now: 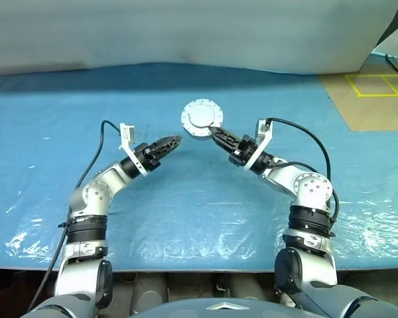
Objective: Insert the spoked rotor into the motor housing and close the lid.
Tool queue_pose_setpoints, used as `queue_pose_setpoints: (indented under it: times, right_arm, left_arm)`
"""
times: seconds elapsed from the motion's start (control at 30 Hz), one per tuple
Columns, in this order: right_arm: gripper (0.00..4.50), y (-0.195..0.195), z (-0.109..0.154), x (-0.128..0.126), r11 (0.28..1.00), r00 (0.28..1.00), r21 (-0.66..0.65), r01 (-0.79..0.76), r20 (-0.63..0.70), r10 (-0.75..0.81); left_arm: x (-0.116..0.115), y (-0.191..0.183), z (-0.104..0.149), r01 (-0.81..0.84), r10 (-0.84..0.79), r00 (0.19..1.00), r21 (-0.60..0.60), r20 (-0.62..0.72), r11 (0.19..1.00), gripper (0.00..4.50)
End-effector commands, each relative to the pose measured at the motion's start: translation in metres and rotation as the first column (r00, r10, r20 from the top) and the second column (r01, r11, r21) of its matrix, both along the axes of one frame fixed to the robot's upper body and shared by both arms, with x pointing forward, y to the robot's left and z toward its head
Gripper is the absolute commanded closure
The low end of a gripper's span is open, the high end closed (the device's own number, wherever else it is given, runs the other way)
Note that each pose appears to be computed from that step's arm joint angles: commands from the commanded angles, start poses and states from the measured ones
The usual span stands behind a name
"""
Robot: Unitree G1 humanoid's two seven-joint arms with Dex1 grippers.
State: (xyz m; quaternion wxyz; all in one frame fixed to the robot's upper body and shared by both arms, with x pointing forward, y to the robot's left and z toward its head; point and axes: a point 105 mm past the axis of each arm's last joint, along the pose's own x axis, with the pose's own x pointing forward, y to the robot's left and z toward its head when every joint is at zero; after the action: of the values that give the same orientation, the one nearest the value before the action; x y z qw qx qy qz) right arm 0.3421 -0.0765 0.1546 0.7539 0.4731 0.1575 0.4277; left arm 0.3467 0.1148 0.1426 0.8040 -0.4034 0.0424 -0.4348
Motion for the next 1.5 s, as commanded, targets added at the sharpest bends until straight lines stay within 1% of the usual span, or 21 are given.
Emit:
queue_pose_setpoints:
  times: [0.03, 0.23, 0.3, 0.5, 0.63, 0.77, 0.8, 0.9, 1.0, 1.03, 1.13, 1.27, 1.33, 1.4, 1.43, 1.5]
  right_arm:
    - [3.25, 0.007, 0.028, -0.01, 0.996, 0.992, 0.052, -0.067, 0.113, 0.061]
    - [3.25, 0.015, 0.032, -0.019, 0.991, 0.984, 0.056, -0.124, 0.138, 0.115]
    - [3.25, 0.018, 0.034, -0.023, 0.987, 0.98, 0.059, -0.146, 0.147, 0.136]
    - [3.25, 0.03, 0.028, -0.037, 0.976, 0.965, 0.013, -0.219, 0.149, 0.215]
    - [3.25, 0.035, 0.02, -0.037, 0.974, 0.966, -0.021, -0.224, 0.125, 0.225]
    - [3.25, 0.035, 0.018, -0.037, 0.975, 0.966, -0.035, -0.221, 0.127, 0.224]
    - [3.25, 0.035, 0.018, -0.036, 0.975, 0.967, -0.037, -0.219, 0.127, 0.221]
    - [3.25, 0.032, 0.017, -0.031, 0.981, 0.974, -0.034, -0.19, 0.115, 0.193]
    - [3.25, 0.028, 0.012, -0.02, 0.989, 0.986, -0.046, -0.139, 0.091, 0.142]
    - [3.25, 0.027, 0.011, -0.018, 0.991, 0.988, -0.045, -0.127, 0.085, 0.13]
    - [3.25, 0.026, 0.009, -0.013, 0.993, 0.991, -0.043, -0.113, 0.07, 0.116]
    - [3.25, 0.025, 0.008, -0.008, 0.994, 0.993, -0.039, -0.102, 0.051, 0.104]
    - [3.25, 0.021, 0.006, -0.003, 0.995, 0.995, -0.076, -0.069, 0.067, 0.074]
    - [2.53, 0.019, 0.001, 0.0, 0.992, 0.996, -0.117, -0.047, 0.076, 0.056]
    - [2.26, 0.018, 0.0, 0.002, 0.992, 0.996, -0.125, -0.031, 0.078, 0.041]
    - [1.6, 0.013, -0.001, 0.011, 0.988, 0.996, -0.149, 0.035, 0.091, -0.021]
  left_arm:
    - [-0.008, 0.0, 0.015, 0.046, -0.05, 0.998, -0.12, -0.032, 0.992, 0.01]
    - [-0.007, -0.004, 0.011, 0.051, -0.067, 0.992, -0.15, -0.104, 0.987, 0.01]
    - [-0.006, -0.004, 0.013, 0.046, -0.067, 0.991, -0.183, -0.112, 0.982, 0.01]
    - [-0.003, -0.017, 0.013, 0.071, -0.101, 0.986, -0.21, -0.134, 0.975, 0.01]
    - [-0.004, -0.024, 0.016, 0.099, -0.135, 0.982, -0.244, -0.134, 0.965, 0.01]
    - [-0.005, -0.029, 0.012, 0.102, -0.131, 0.983, -0.21, -0.129, 0.972, 0.01]
    - [-0.006, -0.029, 0.013, 0.103, -0.132, 0.983, -0.218, -0.124, 0.97, 0.01]
    - [-0.006, -0.022, 0.015, 0.093, -0.123, 0.986, -0.244, -0.112, 0.965, 0.63]
    - [-0.006, -0.018, 0.017, 0.085, -0.115, 0.988, -0.252, -0.106, 0.964, 1.6]
    - [-0.006, -0.017, 0.018, 0.083, -0.113, 0.988, -0.256, -0.106, 0.963, 1.86]
    - [-0.004, -0.017, 0.018, 0.072, -0.105, 0.988, -0.265, -0.112, 0.962, 1.87]
    - [0.004, -0.015, 0.013, 0.014, -0.049, 0.989, -0.239, -0.14, 0.971, 1.87]
    - [0.007, -0.014, 0.013, -0.001, -0.033, 0.99, -0.237, -0.14, 0.972, 1.87]
    - [0.011, -0.012, 0.013, -0.027, -0.004, 0.99, -0.221, -0.141, 0.975, 1.87]
    - [0.013, -0.011, 0.012, -0.045, 0.014, 0.989, -0.215, -0.145, 0.976, 1.87]
    - [0.02, -0.005, 0.01, -0.095, 0.064, 0.986, -0.203, -0.152, 0.975, 1.87]
